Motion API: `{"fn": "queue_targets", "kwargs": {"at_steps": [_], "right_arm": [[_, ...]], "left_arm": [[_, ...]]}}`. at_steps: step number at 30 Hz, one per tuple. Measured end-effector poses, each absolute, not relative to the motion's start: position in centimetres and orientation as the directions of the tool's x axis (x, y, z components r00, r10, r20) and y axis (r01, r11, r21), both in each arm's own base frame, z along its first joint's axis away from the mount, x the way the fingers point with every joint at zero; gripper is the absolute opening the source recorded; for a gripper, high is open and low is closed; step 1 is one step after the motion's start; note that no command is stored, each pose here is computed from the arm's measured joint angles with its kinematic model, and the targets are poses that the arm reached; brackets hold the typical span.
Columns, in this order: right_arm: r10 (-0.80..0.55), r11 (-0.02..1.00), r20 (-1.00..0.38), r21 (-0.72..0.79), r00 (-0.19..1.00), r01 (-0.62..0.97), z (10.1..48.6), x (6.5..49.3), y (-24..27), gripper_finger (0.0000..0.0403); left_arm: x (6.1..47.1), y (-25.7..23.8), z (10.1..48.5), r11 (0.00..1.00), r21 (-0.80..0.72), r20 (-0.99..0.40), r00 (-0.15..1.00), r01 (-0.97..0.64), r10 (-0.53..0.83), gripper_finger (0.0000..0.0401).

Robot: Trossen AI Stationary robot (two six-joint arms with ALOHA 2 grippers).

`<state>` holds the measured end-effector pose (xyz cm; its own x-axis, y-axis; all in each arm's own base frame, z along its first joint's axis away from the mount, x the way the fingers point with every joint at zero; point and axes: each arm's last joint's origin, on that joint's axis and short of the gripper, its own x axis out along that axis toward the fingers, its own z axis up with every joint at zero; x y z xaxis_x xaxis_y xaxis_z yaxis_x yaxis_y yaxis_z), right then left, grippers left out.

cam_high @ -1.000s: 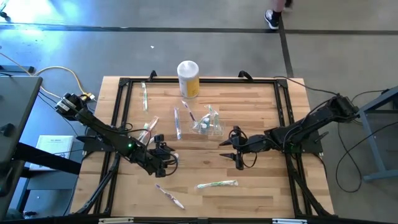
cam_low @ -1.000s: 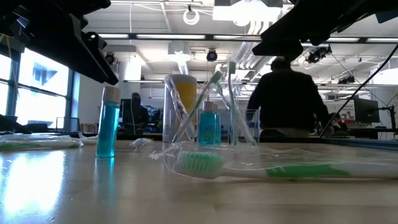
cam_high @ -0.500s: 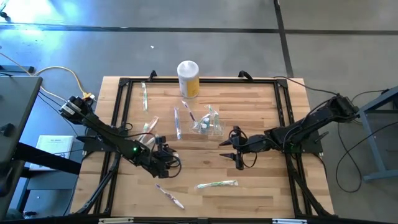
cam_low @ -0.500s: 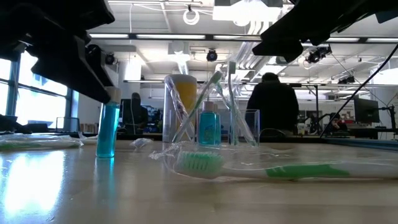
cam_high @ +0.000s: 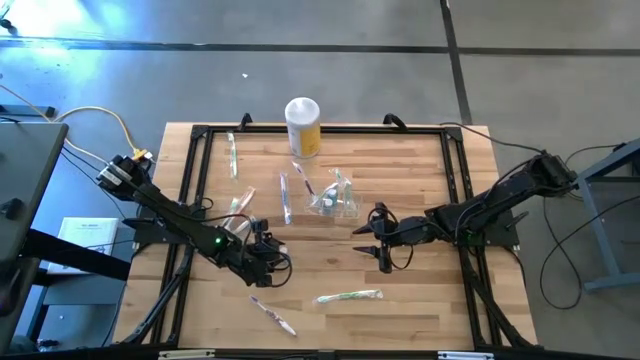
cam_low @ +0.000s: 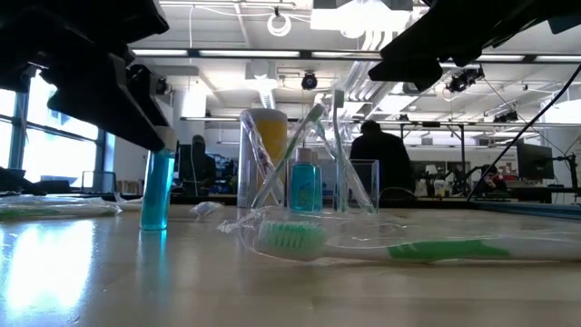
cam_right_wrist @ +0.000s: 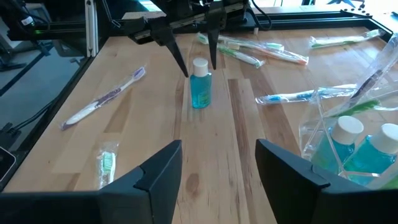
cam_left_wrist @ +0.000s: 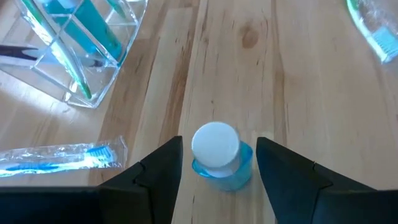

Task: Pick & Place toothbrushing station
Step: Put the mouthwash into the middle section of the transparent organizer

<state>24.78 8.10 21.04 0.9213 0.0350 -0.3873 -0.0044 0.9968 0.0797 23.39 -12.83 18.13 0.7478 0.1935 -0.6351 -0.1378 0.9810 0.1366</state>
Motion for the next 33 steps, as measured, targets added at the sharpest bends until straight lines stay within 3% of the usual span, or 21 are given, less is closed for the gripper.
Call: {"fn": "queue_targets", "kwargs": {"at_steps": [5, 13, 26, 33], "right_arm": [[0.035, 0.997, -0.387, 0.080, 0.921, -0.005, 21.0, 24.8, 8.1, 0.0195], [0.035, 0.997, -0.388, 0.080, 0.921, -0.004, 21.0, 24.8, 8.1, 0.0195], [0.073, 0.994, -0.392, 0.101, 0.917, -0.036, 21.0, 24.8, 8.2, 0.0195], [0.144, 0.987, -0.404, 0.126, 0.903, -0.101, 20.3, 25.3, 8.7, 0.0195]], "left_arm": [[23.5, -12.8, 17.9, 0.980, 0.145, -0.640, 0.742, -0.136, 0.198, 0.0172], [23.7, -12.4, 18.0, 0.979, 0.138, -0.640, 0.740, -0.150, 0.204, 0.0081], [23.8, -12.5, 18.0, 0.981, 0.146, -0.636, 0.748, -0.127, 0.191, 0.0078], [24.7, -13.5, 19.3, 0.993, 0.111, -0.610, 0.792, 0.049, 0.029, 0.0078]]}}
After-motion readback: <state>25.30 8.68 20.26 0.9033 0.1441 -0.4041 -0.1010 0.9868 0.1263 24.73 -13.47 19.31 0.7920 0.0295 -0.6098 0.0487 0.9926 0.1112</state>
